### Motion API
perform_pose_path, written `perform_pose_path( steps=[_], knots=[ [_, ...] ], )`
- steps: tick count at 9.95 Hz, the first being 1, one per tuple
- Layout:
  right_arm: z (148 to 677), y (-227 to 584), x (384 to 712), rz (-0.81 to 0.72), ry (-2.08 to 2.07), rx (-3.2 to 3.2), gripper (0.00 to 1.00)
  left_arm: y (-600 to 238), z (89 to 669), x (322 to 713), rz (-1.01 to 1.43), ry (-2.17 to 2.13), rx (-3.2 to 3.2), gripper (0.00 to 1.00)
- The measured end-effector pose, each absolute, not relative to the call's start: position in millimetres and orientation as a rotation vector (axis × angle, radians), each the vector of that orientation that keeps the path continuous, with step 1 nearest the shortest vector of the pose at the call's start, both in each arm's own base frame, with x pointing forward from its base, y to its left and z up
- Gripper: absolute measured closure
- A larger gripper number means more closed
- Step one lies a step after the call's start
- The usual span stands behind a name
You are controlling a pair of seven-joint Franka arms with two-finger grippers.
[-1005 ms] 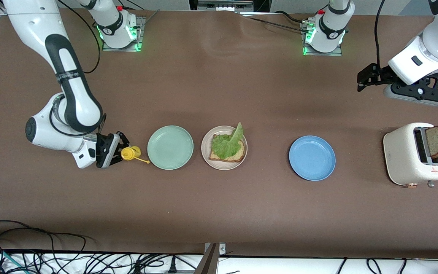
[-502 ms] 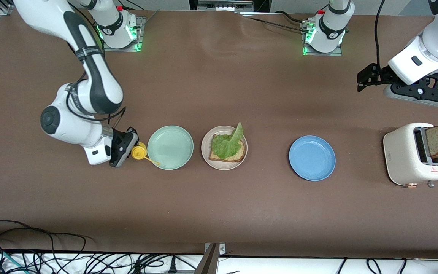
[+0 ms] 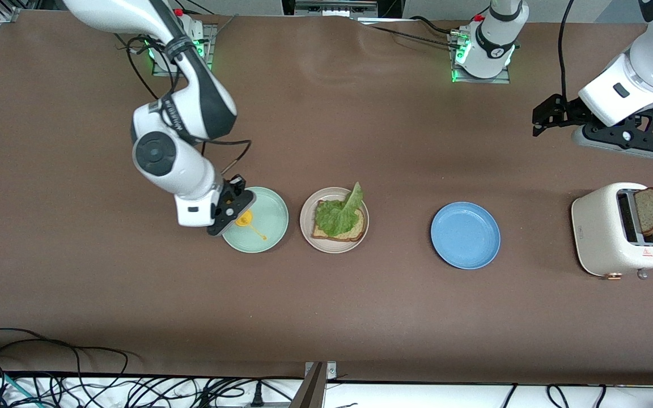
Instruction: Make sandwich on beige plate with both arms
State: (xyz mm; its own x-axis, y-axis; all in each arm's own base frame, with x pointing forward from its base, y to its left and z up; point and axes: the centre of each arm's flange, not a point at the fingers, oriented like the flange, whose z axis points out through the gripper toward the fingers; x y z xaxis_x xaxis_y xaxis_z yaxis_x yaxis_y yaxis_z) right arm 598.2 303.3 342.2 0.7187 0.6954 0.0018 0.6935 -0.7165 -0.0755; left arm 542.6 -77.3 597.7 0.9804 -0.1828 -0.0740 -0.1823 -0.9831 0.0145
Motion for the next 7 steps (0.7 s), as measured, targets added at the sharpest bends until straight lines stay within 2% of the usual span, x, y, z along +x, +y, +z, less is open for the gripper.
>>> perform_pose_path(
  steps=[2,7],
  knots=[
    [338.0,336.8,579.5,0.061,-1.112,-2.908,0.81,-77.4,597.6,542.6,-0.118,-0.288,3.119,0.00],
    [324.7,425.0,535.6,0.257,-1.149,-3.130,0.81,-77.4,597.6,542.6,-0.118,-0.288,3.119,0.00]
  ],
)
